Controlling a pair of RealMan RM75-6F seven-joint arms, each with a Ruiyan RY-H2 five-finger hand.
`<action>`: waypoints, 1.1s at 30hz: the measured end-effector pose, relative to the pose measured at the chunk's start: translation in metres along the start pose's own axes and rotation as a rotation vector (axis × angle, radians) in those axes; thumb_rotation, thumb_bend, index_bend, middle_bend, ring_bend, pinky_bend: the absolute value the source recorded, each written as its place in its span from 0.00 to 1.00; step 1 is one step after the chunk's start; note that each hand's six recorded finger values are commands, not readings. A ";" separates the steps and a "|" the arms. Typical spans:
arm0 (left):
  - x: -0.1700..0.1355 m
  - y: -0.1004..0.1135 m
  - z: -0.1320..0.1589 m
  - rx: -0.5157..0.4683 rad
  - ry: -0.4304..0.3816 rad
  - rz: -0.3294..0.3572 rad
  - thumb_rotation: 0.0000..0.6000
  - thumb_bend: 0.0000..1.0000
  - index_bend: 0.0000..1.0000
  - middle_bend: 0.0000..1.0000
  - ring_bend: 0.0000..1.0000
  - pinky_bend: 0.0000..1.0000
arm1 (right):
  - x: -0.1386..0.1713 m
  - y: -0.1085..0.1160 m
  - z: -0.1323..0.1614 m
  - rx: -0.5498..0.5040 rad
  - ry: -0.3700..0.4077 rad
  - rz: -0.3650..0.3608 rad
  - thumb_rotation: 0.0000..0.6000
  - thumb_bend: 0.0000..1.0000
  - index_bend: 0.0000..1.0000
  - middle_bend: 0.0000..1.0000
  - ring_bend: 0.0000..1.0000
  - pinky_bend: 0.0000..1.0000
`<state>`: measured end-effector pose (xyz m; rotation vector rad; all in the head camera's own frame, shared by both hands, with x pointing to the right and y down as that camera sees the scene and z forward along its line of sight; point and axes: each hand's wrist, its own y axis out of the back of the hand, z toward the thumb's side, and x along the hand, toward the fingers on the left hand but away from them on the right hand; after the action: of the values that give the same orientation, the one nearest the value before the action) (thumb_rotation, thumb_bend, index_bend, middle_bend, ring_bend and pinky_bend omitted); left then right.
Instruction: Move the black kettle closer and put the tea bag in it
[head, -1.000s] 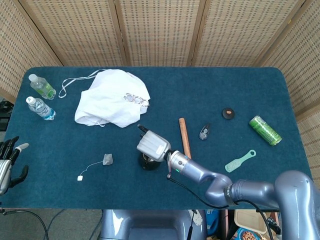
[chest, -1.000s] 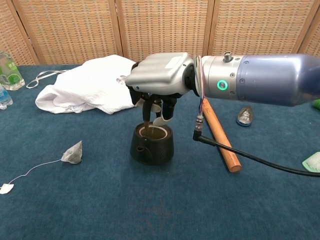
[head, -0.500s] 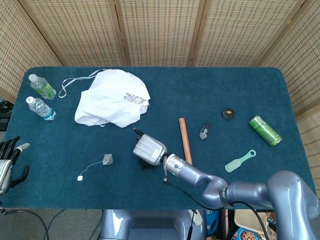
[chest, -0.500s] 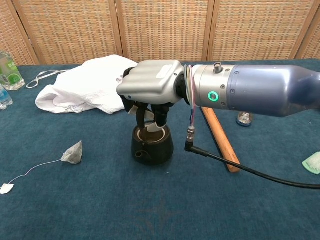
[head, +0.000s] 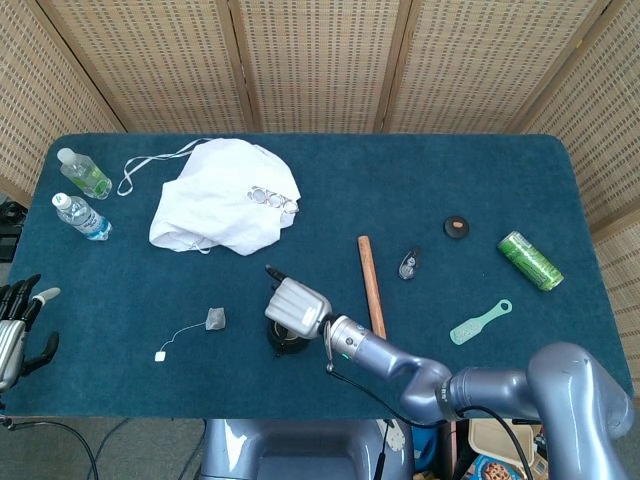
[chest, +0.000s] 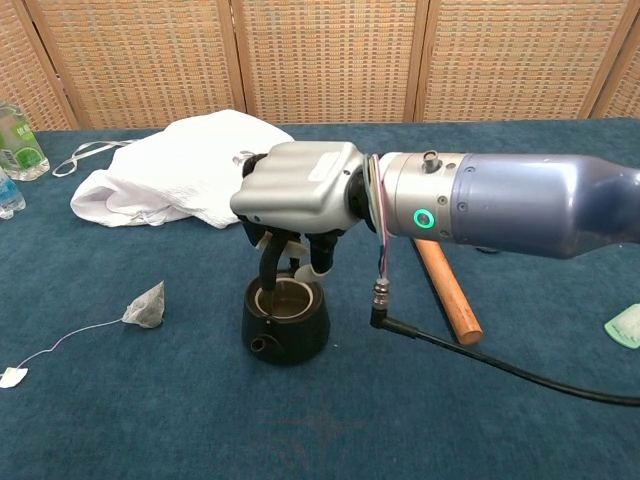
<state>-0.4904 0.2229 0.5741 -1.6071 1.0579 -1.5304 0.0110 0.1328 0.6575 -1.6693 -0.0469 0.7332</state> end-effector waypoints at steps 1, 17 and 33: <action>0.000 0.000 0.000 0.000 0.000 0.000 1.00 0.47 0.18 0.05 0.02 0.00 | 0.000 -0.001 0.001 0.001 0.002 0.002 1.00 0.42 0.81 0.64 0.43 0.14; 0.001 -0.001 0.003 -0.004 -0.007 -0.001 1.00 0.47 0.18 0.05 0.02 0.00 | 0.010 0.000 0.007 0.020 0.024 0.022 0.83 0.32 0.47 0.37 0.23 0.13; 0.002 0.004 0.009 -0.002 -0.024 0.009 1.00 0.47 0.18 0.05 0.02 0.00 | 0.021 0.018 -0.004 0.017 0.015 -0.009 0.80 0.26 0.32 0.22 0.09 0.09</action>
<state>-0.4819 0.2187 0.5705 -1.6152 1.0526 -1.5013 0.0236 0.1339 0.6327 -1.6572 -0.0373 0.7123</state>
